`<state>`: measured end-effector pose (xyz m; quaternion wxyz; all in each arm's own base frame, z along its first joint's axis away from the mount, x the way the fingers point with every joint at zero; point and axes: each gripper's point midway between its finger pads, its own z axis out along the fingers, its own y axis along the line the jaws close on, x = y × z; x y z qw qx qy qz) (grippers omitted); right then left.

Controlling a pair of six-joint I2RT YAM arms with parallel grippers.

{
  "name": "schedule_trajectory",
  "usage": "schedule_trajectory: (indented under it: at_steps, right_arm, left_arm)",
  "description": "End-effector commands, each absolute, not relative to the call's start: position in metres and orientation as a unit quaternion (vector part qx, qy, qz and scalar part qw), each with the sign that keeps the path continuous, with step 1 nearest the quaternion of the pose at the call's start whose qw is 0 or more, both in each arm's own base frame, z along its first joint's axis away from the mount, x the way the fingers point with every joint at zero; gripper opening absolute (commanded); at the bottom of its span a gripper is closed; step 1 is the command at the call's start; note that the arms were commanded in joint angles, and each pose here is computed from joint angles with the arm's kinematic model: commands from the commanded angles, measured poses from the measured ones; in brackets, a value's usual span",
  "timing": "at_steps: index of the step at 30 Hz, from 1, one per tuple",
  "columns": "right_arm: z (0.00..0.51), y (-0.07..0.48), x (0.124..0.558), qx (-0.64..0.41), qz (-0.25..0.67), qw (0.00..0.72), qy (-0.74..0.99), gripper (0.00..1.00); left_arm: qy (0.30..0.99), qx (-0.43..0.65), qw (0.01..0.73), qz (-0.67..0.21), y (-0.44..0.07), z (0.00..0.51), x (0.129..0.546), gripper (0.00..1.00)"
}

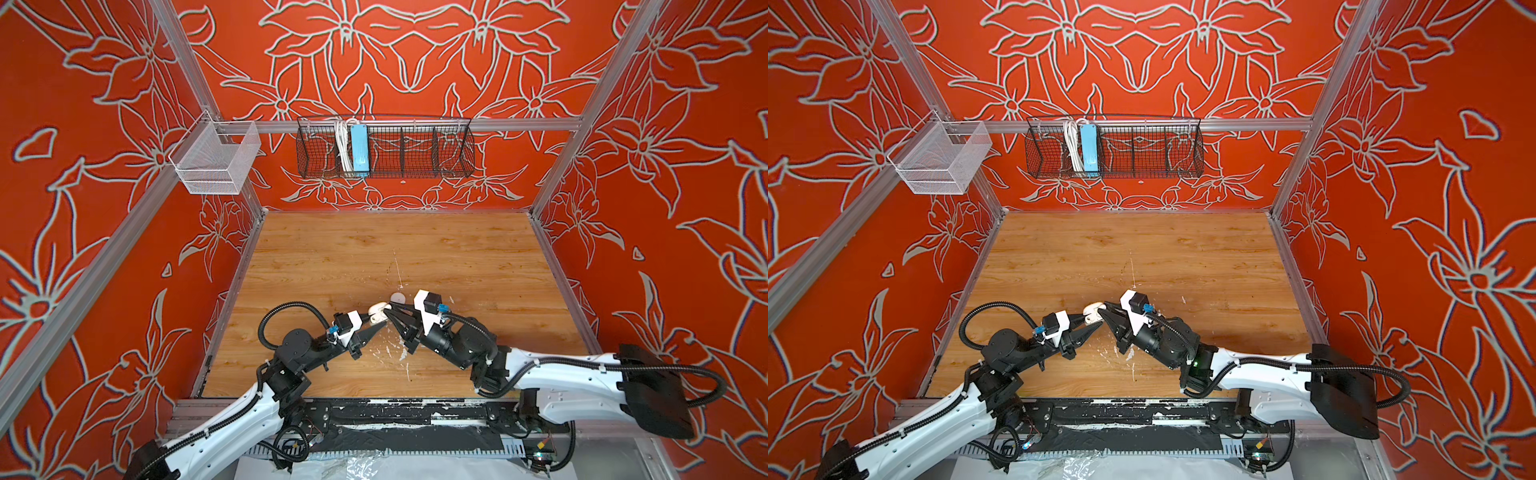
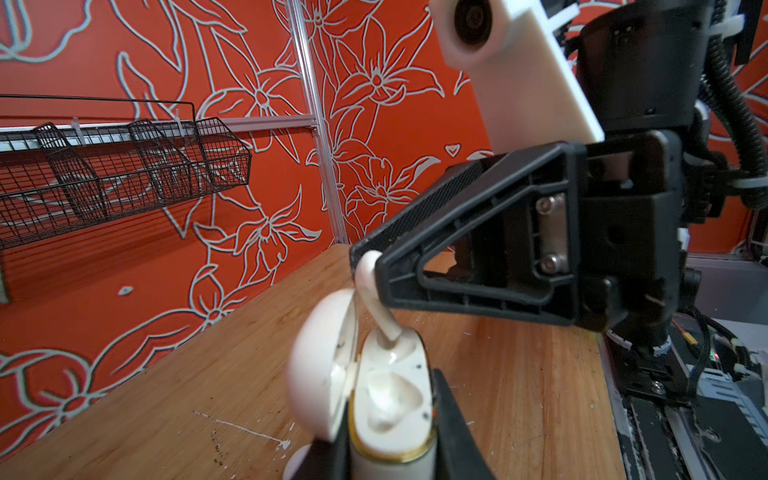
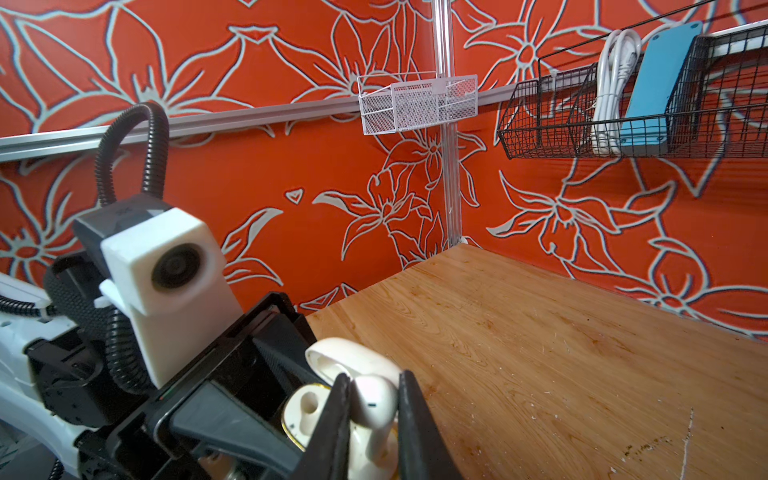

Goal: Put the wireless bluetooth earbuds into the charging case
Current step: 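Lower the earbud stem into the case slot with the right gripper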

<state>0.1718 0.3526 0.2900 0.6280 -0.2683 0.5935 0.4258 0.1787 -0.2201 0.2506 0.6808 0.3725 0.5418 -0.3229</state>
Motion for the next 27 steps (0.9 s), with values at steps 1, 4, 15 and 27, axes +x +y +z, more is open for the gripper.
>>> schedule_trajectory:
  at_steps: [1,4,15,27]
  right_arm:
    - [0.281,0.353,0.170,-0.282,0.413,0.638,0.586,0.14]
    - [0.278,0.356,0.170,-0.287,0.411,0.638,0.585,0.14]
    - [0.267,0.362,0.171,-0.311,0.392,0.638,0.585,0.14]
    - [0.258,0.367,0.168,-0.327,0.389,0.631,0.586,0.14]
  left_arm:
    - [0.522,0.356,0.700,-0.333,-0.218,0.276,0.176,0.00]
    - [0.524,0.351,0.700,-0.335,-0.217,0.279,0.176,0.00]
    - [0.540,0.321,0.706,-0.328,-0.206,0.287,0.180,0.00]
    - [0.542,0.308,0.712,-0.321,-0.200,0.290,0.180,0.00]
